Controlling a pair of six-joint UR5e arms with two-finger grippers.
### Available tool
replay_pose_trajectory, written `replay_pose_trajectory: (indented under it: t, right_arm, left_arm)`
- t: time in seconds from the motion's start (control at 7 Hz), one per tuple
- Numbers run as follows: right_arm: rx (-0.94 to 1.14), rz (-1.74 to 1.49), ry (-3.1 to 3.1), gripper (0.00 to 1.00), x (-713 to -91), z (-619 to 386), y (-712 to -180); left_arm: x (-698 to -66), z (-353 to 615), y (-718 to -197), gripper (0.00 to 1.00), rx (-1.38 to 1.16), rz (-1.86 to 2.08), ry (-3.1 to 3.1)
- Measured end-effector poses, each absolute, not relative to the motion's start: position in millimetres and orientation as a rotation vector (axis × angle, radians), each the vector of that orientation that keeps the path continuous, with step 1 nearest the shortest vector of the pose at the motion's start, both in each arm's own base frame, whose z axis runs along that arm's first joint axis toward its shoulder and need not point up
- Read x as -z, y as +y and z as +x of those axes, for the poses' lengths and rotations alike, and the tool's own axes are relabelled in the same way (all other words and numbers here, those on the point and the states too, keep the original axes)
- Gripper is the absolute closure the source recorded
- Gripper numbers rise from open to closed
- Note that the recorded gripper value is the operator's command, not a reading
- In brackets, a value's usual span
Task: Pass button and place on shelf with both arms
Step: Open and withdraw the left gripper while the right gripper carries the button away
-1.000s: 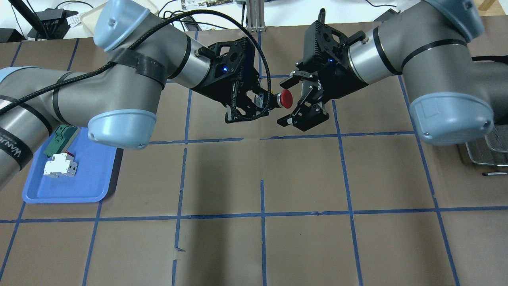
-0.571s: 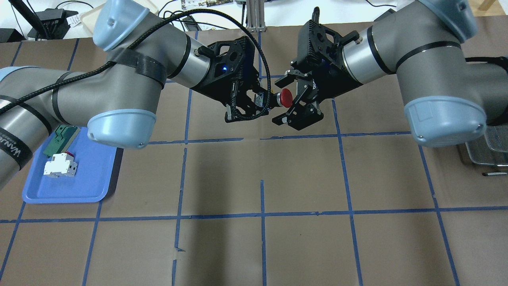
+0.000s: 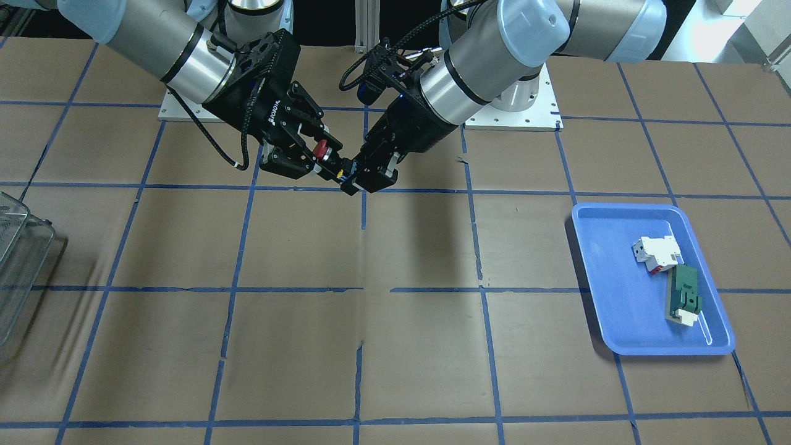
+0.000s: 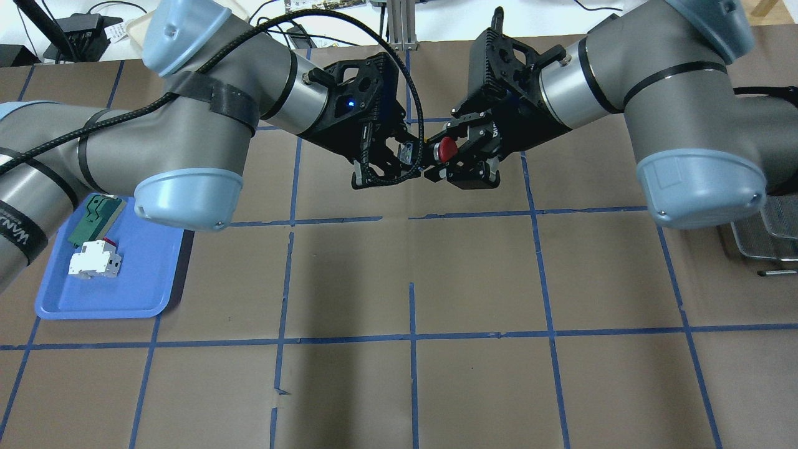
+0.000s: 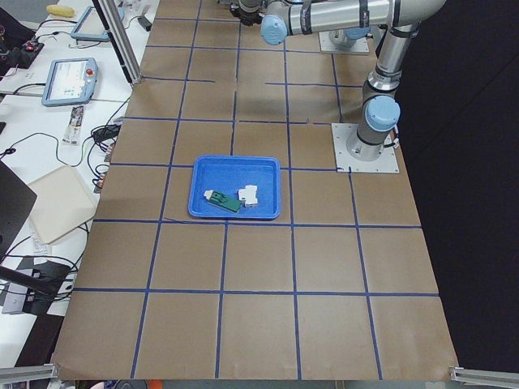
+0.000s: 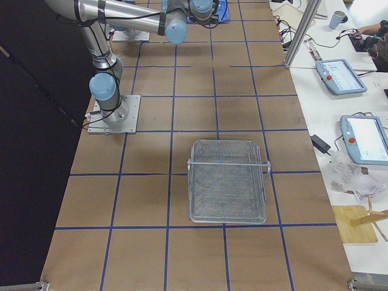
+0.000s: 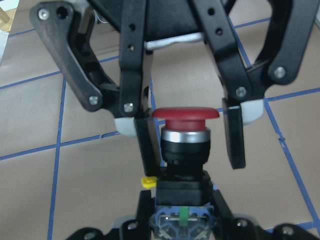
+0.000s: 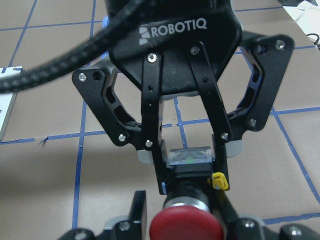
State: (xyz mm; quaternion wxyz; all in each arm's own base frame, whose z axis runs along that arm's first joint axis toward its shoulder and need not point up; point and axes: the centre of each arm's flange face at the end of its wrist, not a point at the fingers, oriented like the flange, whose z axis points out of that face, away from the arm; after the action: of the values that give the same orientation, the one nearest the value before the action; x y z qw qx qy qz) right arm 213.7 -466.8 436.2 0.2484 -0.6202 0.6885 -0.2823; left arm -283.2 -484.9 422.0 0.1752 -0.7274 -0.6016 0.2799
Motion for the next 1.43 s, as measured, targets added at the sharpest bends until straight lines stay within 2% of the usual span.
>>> replay_pose_trajectory:
  t: [0.14,0.71,1.14,1.43]
  right_arm:
    - [0.782,-1.696,1.877,1.00,-440,213,-467]
    - [0.809,-1.711,1.876,1.00,-445,213,-468]
    - [0.798,-1.719,1.911,1.00,-441,204,-472]
    - [0.777,-1.713,2.007,1.00,-437,175,-483]
  left_arm:
    - [-426,-285,-484,0.00,-0.817,-2.049,-1.703]
    - [-449,-286,-485,0.00,-0.963,-1.964,-1.737]
    - [-459,-260,-485,0.00,-0.882,-1.946,-1.911]
    - [-467,-229,-485,0.00,-0.710,-1.896,-2.079]
